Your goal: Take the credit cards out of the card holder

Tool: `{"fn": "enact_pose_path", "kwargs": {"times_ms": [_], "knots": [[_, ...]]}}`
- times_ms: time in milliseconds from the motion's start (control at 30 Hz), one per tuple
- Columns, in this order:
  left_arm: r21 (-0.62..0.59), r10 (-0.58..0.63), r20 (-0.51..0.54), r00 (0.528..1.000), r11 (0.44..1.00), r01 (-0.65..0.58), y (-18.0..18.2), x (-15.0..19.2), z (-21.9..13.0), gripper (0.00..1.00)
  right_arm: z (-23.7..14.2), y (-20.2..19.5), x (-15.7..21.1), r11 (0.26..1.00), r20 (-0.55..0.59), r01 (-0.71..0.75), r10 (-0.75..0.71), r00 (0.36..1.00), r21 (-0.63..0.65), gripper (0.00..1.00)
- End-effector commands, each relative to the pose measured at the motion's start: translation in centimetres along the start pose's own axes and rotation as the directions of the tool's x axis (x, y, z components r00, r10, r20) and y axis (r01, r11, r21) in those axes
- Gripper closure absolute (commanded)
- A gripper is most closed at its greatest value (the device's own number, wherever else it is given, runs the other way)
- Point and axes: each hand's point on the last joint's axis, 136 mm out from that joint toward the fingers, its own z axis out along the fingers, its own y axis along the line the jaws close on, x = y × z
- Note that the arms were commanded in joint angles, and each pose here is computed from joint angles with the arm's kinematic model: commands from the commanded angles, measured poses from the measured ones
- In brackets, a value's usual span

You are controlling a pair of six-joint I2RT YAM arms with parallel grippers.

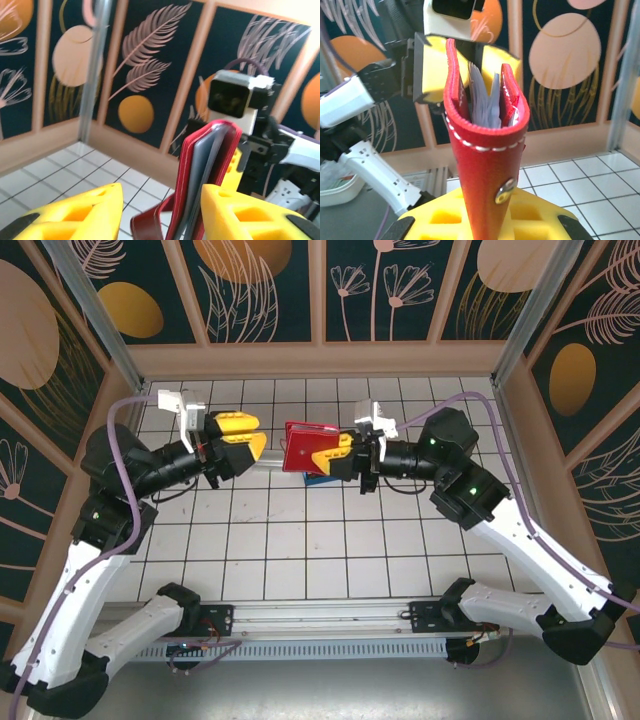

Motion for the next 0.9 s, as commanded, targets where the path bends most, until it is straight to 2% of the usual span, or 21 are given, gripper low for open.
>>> {"fn": "enact_pose_path", "kwargs": {"times_ms": [0,233,567,733,867], "knots": [[0.141,-0.032,-0.025,0.999,0.989,0.035,-1.3,0.2,1.0,0.54,-0.7,2.8,-1.7,0.986,0.085,0.112,-0.102,0.991,-0.12,1.0],[0.169,-0.05,-0.058,0.997,0.984,0.059,-1.5,0.9,1.3,0.52,-0.6,2.6,-2.1,0.989,0.087,0.104,-0.095,0.992,-0.107,1.0],[0.195,-0.051,-0.185,0.981,0.977,0.087,-1.6,4.7,2.4,0.54,-0.6,2.2,-3.1,0.992,0.106,0.102,-0.093,0.99,-0.08,1.0],[-0.037,-0.052,-0.249,0.967,0.998,0.044,2.7,6.5,2.7,0.68,-0.9,2.8,-3.9,0.99,0.121,0.11,-0.099,0.988,-0.093,1.0],[-0.238,-0.088,-0.292,0.952,0.971,0.016,6.6,7.7,2.5,0.75,-1.1,3.3,-4.2,0.987,0.125,0.115,-0.1,0.987,-0.114,1.0]]}}
